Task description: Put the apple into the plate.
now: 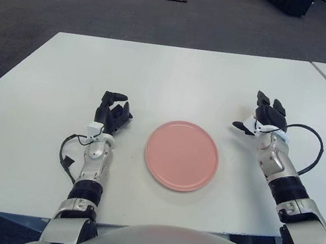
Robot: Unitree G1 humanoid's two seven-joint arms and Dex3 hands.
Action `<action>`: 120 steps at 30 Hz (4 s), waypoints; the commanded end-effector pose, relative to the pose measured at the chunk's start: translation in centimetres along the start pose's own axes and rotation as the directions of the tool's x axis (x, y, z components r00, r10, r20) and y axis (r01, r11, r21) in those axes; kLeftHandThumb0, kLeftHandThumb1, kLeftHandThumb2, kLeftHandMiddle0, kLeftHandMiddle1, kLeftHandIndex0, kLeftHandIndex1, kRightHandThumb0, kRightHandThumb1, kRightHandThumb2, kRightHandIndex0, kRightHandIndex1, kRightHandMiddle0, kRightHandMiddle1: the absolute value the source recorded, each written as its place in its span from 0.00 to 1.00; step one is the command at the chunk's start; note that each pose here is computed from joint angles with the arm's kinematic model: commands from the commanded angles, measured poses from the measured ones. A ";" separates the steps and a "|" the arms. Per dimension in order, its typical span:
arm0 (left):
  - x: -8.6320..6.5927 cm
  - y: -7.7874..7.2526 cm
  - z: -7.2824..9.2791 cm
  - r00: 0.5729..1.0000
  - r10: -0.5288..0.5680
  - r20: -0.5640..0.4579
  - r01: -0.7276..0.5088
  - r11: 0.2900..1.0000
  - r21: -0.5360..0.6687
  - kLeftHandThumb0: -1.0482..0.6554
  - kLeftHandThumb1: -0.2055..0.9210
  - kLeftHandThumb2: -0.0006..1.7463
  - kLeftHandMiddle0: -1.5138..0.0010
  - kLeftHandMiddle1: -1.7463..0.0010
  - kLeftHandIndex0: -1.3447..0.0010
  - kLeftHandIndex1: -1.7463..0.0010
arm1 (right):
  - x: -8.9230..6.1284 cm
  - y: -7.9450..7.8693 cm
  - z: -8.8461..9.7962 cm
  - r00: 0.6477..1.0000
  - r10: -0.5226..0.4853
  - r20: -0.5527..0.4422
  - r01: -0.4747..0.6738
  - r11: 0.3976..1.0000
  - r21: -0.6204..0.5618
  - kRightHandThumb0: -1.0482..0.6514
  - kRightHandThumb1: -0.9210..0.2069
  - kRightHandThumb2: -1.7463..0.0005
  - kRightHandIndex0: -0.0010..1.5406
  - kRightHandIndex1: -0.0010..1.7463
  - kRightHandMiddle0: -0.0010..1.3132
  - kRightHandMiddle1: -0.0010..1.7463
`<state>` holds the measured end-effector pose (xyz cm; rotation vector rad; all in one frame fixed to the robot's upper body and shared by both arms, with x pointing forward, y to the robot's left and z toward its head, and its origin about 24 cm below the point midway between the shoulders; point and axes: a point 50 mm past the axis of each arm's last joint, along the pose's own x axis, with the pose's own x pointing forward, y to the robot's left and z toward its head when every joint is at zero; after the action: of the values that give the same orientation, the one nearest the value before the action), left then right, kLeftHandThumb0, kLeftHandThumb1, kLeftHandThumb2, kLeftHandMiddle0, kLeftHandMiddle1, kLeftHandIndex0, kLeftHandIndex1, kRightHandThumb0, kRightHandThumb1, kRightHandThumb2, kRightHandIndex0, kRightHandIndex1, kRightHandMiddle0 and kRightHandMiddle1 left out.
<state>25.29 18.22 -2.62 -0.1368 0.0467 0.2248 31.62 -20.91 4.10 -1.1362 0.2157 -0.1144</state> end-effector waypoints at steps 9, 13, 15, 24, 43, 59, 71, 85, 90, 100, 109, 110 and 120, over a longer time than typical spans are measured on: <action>-1.5 0.8 -2.2 0.993 0.033 -0.116 -0.033 0.999 -0.001 0.39 0.81 0.47 0.49 0.00 0.76 0.00 | 0.0 1.5 -3.8 0.981 0.112 -0.160 -0.098 0.991 0.091 0.07 0.25 0.73 0.00 0.00 0.00 0.01; -1.5 0.9 -2.2 0.993 0.033 -0.111 -0.032 0.999 0.006 0.39 0.81 0.47 0.49 0.00 0.76 0.00 | 0.2 1.2 -4.3 0.975 0.105 -0.196 -0.091 0.993 0.080 0.06 0.23 0.74 0.00 0.00 0.00 0.02; -1.5 0.9 -2.2 0.993 0.033 -0.112 -0.032 0.999 0.013 0.39 0.81 0.47 0.49 0.00 0.76 0.00 | 0.2 1.0 -4.5 0.971 0.097 -0.220 -0.084 0.994 0.067 0.05 0.21 0.75 0.00 0.00 0.00 0.01; -1.7 1.1 -2.3 0.992 0.031 -0.121 -0.028 0.999 0.029 0.39 0.80 0.48 0.48 0.00 0.76 0.00 | 0.9 -0.2 -5.2 0.956 0.067 -0.286 -0.058 0.997 0.042 0.01 0.11 0.83 0.00 0.00 0.00 0.00; -1.7 1.2 -2.2 0.993 0.033 -0.116 -0.031 0.999 0.021 0.39 0.82 0.47 0.52 0.00 0.76 0.00 | 2.1 -0.7 -5.4 0.948 0.063 -0.312 -0.056 0.998 0.033 0.01 0.07 0.85 0.00 0.00 0.01 0.00; -1.8 1.2 -2.2 0.992 0.043 -0.121 -0.040 0.999 0.030 0.40 0.83 0.45 0.53 0.00 0.77 0.00 | 2.6 1.6 -4.7 0.948 0.124 -0.293 -0.118 0.992 0.038 0.02 0.04 0.89 0.00 0.00 0.00 0.08; -1.8 1.2 -2.2 0.993 0.039 -0.110 -0.037 0.999 0.026 0.40 0.84 0.45 0.52 0.00 0.77 0.00 | 2.6 2.6 -4.1 0.950 0.151 -0.273 -0.144 0.989 0.044 0.16 0.27 0.68 0.00 0.06 0.00 0.29; -1.9 1.2 -2.2 0.992 0.046 -0.121 -0.043 0.999 0.028 0.40 0.84 0.45 0.52 0.00 0.78 0.00 | 2.7 3.0 -3.6 0.957 0.153 -0.247 -0.146 0.988 0.044 0.43 0.59 0.35 0.00 0.74 0.05 0.91; -1.9 1.3 -2.1 0.992 0.044 -0.118 -0.041 0.999 0.024 0.40 0.84 0.45 0.52 0.00 0.78 0.00 | 2.8 3.0 -3.4 0.958 0.143 -0.250 -0.137 0.990 0.041 0.43 0.51 0.35 0.00 0.93 0.18 0.98; -1.8 1.3 -2.1 0.992 0.047 -0.121 -0.045 0.999 0.022 0.40 0.84 0.45 0.52 0.00 0.77 0.00 | 2.9 2.9 -3.2 0.965 0.116 -0.236 -0.112 0.993 0.031 0.60 0.53 0.27 0.30 0.96 0.40 1.00; -1.9 1.3 -2.1 0.992 0.049 -0.117 -0.046 0.999 0.029 0.40 0.83 0.45 0.52 0.00 0.77 0.00 | 2.8 2.7 -2.9 0.961 0.030 -0.274 0.017 0.986 0.166 0.62 0.72 0.16 0.54 0.85 0.45 1.00; -1.9 1.3 -2.1 0.992 0.049 -0.116 -0.046 0.999 0.028 0.40 0.83 0.46 0.52 0.00 0.77 0.00 | 2.8 2.7 -2.9 0.961 0.021 -0.274 0.029 0.983 0.180 0.62 0.73 0.15 0.55 0.85 0.45 1.00; -1.8 1.3 -2.1 0.993 0.049 -0.109 -0.048 0.999 0.015 0.40 0.83 0.45 0.52 0.00 0.77 0.00 | 2.6 2.3 -2.6 0.975 -0.085 -0.206 0.126 0.972 0.197 0.62 0.75 0.11 0.54 0.93 0.43 1.00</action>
<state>24.87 18.71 -2.46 -0.1246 0.0420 0.2476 34.13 -23.41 1.70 -0.9486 0.3047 -0.3602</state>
